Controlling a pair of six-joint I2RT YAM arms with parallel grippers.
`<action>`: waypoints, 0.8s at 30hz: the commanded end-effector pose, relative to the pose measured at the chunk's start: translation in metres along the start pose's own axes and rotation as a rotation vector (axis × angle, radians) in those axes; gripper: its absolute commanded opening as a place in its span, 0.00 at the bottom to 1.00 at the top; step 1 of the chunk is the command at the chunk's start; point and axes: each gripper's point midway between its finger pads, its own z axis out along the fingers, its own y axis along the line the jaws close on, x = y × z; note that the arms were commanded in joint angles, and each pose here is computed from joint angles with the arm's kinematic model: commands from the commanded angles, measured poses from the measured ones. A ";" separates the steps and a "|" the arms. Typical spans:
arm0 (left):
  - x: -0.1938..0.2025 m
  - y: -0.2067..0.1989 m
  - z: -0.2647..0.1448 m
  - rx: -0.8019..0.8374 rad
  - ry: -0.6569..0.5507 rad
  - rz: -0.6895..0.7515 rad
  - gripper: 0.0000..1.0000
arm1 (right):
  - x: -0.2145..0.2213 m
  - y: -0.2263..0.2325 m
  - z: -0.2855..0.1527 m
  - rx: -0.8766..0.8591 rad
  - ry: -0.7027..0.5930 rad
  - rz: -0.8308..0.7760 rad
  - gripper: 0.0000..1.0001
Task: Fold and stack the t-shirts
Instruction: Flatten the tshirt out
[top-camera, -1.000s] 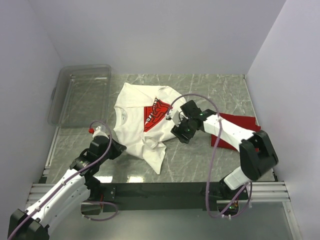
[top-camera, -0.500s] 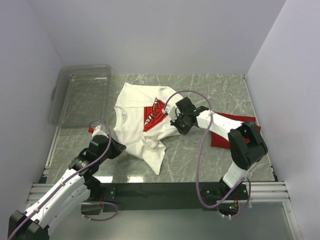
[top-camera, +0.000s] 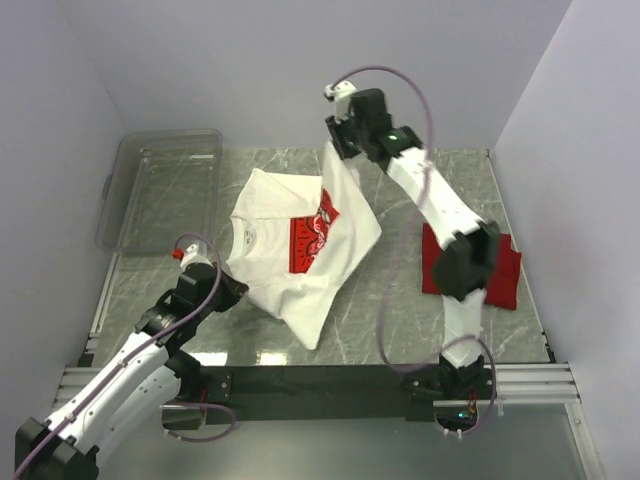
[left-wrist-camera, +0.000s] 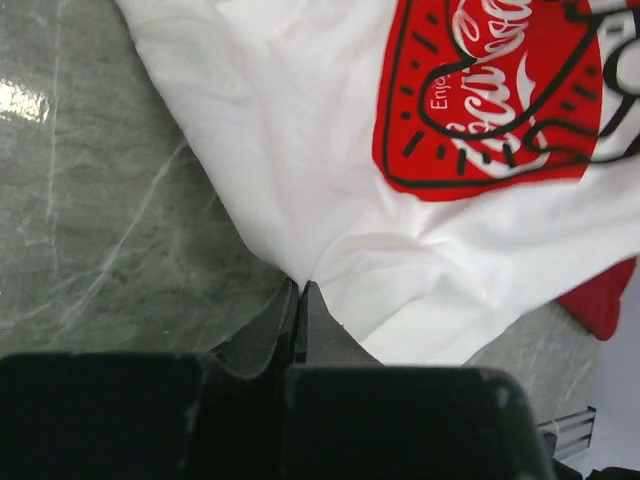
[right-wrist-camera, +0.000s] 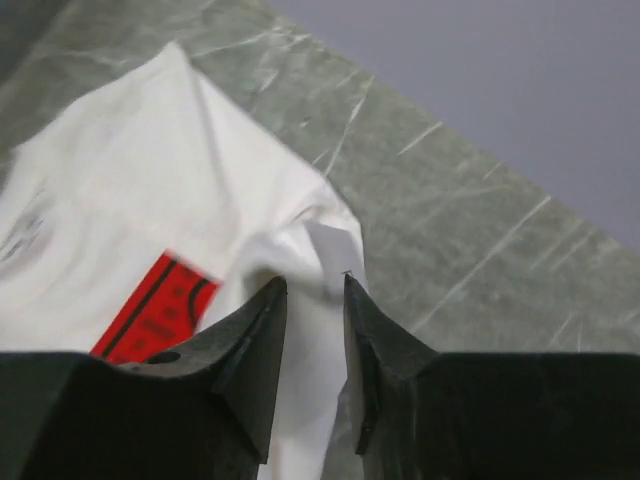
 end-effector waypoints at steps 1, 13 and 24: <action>-0.012 -0.016 0.002 0.032 -0.030 0.011 0.00 | 0.049 -0.012 0.085 0.176 0.178 0.183 0.39; -0.009 -0.015 0.004 0.041 -0.023 0.022 0.00 | 0.125 0.014 -0.004 -0.151 0.128 0.098 0.82; 0.003 -0.011 0.003 0.063 0.011 -0.008 0.00 | 0.149 0.045 0.068 -0.382 0.288 0.439 0.79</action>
